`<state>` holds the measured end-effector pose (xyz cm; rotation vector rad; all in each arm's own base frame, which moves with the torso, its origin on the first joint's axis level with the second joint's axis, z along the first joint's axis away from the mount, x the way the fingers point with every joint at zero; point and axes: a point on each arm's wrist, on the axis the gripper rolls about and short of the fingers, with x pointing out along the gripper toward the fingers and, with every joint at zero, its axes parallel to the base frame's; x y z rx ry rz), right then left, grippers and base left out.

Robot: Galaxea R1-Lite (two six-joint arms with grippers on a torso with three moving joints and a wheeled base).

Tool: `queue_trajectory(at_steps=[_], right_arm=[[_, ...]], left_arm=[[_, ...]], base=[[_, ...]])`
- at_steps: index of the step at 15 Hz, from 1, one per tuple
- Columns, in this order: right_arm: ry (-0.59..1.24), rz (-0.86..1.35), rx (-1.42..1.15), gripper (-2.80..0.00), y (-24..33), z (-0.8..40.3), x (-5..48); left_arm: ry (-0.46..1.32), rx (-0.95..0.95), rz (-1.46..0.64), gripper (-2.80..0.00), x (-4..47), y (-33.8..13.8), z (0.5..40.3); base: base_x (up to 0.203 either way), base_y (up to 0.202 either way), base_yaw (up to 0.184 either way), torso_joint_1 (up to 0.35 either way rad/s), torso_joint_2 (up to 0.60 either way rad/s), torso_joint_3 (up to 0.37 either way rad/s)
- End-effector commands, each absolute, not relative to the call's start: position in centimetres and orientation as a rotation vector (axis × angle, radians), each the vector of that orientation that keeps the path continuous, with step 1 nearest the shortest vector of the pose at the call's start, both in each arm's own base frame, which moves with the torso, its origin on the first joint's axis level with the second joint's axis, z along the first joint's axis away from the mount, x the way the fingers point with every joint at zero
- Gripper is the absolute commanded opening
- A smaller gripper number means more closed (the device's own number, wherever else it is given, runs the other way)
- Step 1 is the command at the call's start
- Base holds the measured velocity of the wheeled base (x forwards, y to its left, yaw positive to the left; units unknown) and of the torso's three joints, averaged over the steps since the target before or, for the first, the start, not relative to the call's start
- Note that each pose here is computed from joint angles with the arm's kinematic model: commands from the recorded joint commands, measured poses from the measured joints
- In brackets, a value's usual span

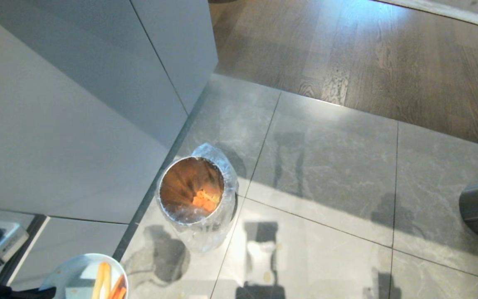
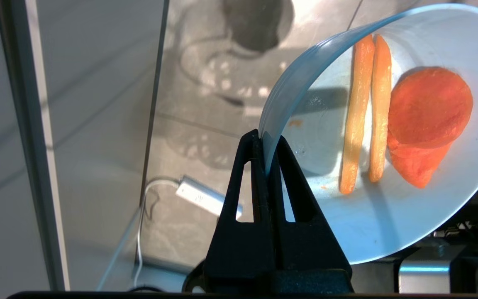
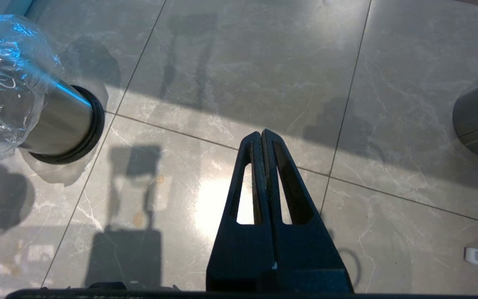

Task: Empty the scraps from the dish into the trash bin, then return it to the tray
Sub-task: Move the bowl over the trash can

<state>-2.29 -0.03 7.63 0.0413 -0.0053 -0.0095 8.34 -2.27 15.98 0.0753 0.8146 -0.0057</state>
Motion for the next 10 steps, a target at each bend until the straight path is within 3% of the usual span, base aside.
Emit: queue_trajectory(at_steps=[1,10], right_arm=[[-0.006,-0.009,0.041,-2.8,0.0,7.6,-2.3],[-0.006,-0.009,0.041,-2.8,0.0,7.6,-2.3]], left_arm=[[0.812,0.106,-0.039,-2.8,9.4,-3.2,16.5],[0.683,0.216,-0.028,-2.8,14.9,-8.2,16.2]], base=[[0.0,0.0,0.0,0.0,0.0,0.0],[0.0,0.0,0.0,0.0,0.0,0.0]])
